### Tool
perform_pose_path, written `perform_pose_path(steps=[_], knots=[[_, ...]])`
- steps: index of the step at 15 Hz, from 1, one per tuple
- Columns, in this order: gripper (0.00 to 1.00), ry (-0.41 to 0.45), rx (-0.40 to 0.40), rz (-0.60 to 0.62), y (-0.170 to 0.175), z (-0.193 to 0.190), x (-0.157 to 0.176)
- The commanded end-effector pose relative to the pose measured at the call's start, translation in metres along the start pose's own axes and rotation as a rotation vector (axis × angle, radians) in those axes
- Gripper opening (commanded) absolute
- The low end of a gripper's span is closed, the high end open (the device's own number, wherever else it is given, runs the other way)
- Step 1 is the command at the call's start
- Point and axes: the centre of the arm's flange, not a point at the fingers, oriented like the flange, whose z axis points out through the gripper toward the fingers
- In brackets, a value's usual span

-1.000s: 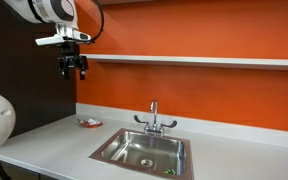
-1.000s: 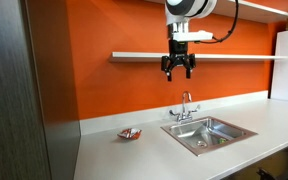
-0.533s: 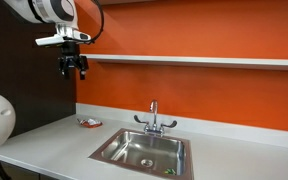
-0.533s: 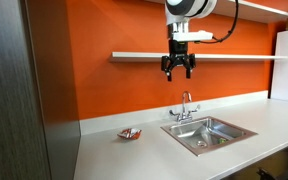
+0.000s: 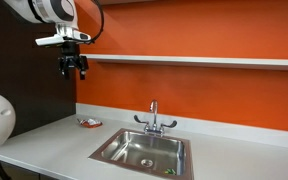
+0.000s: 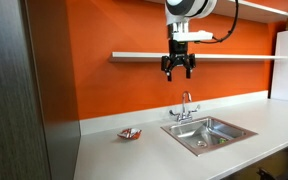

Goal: Move the chocolate bar from the sink to the left counter

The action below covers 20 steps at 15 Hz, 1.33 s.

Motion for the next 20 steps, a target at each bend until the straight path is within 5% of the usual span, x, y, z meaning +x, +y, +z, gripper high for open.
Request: perform_pose_path(steps=[1, 13, 20], knots=[[1.00, 0.000, 0.000, 0.000, 0.000, 0.000, 0.000], [1.00, 0.005, 0.004, -0.014, -0.002, 0.003, 0.011], [1.00, -0.018, 0.035, 0.045, 0.025, 0.053, 0.049]])
